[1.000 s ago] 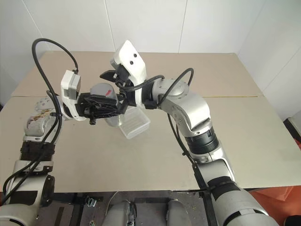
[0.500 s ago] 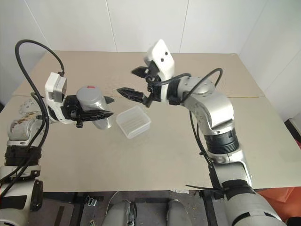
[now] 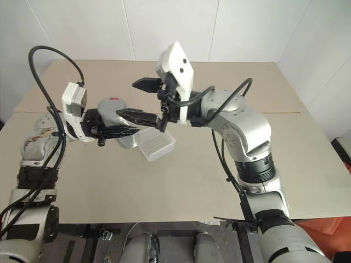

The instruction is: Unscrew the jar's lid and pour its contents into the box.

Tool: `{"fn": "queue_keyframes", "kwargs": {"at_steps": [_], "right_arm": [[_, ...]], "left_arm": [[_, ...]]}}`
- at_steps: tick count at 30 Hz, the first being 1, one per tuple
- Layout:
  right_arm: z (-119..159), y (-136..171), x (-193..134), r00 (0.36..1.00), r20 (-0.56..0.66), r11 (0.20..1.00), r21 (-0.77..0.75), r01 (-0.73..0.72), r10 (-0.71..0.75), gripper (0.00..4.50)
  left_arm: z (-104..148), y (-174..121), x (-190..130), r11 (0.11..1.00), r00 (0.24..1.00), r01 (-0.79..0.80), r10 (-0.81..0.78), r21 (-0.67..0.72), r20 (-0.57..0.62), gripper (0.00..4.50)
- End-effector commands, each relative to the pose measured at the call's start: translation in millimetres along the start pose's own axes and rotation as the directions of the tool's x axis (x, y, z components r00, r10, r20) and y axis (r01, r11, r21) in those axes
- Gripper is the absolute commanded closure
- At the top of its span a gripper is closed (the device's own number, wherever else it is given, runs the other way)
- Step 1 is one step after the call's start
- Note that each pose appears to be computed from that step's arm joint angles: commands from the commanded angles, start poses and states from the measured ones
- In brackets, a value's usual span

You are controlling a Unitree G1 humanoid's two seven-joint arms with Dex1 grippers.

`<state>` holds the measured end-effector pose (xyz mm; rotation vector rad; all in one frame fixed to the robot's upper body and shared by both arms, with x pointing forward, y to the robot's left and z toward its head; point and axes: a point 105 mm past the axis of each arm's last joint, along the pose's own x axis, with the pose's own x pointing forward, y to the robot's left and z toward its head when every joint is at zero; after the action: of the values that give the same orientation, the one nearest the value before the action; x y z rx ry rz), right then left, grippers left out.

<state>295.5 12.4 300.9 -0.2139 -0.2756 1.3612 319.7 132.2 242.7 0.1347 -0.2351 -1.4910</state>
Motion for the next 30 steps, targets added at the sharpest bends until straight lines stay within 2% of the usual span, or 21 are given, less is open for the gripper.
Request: {"fn": "queue_keyframes", "kwargs": {"at_steps": [1,10,26,30], "right_arm": [[18,6,10,0.999,0.034,0.998,-0.07,-0.007,0.009,0.04],[15,-1,24,0.999,0.025,0.997,-0.07,0.038,-0.036,0.04],[2,-22,-6,0.992,-0.046,0.992,-0.067,0.111,-0.114,0.04],[12,-18,-10,0.996,-0.013,0.994,-0.063,0.086,-0.087,0.04]], "left_arm": [[9,1,3,0.999,1.0,0.017,-0.017,0.043,0.011,2.56],[9,-1,4,0.999,1.0,0.024,-0.025,0.042,0.014,2.56],[13,-1,-14,0.999,1.0,-0.01,0.011,0.052,-0.021,2.56],[12,0,-14,0.999,1.0,-0.009,0.01,0.052,-0.02,2.56]]}}
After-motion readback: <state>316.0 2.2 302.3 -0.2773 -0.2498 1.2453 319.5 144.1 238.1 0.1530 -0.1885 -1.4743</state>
